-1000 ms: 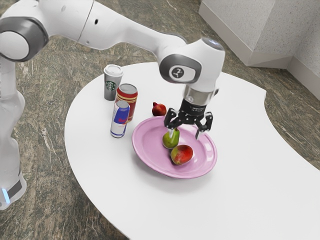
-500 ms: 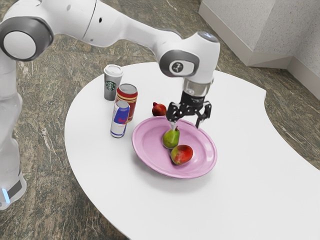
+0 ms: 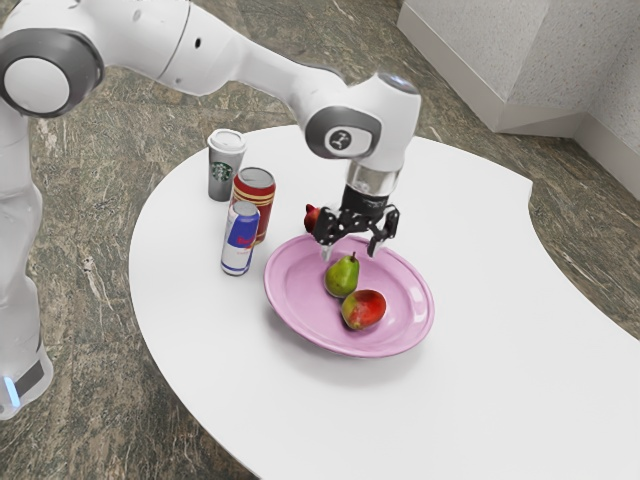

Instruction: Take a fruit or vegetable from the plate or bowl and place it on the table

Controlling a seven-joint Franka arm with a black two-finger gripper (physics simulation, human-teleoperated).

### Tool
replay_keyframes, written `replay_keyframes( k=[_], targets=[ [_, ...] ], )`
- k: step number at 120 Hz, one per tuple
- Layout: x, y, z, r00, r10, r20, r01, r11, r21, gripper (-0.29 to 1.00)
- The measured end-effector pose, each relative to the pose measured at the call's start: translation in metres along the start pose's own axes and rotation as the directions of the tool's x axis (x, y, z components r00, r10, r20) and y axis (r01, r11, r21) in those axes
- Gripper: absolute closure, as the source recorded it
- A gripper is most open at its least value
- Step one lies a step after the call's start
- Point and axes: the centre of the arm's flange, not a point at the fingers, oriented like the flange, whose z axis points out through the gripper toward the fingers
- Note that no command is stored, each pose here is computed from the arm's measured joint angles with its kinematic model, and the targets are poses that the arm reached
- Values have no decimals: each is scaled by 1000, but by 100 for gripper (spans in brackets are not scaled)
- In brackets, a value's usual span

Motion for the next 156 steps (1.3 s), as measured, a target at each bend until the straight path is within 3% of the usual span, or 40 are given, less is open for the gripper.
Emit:
replay_keyframes(
  k=[45,102,110,129,156],
  targets=[
    [-20,-2,14,1000,25,0,-25,1000,0,0],
    [-12,-2,33,1000,5,-1,-5,1000,6,1],
    [-11,-2,34,1000,3,-1,-3,1000,7,7],
    [-11,-3,33,1000,4,-1,-4,1000,14,34],
    [-11,-5,27,1000,9,-2,-8,1000,21,39]
  ],
)
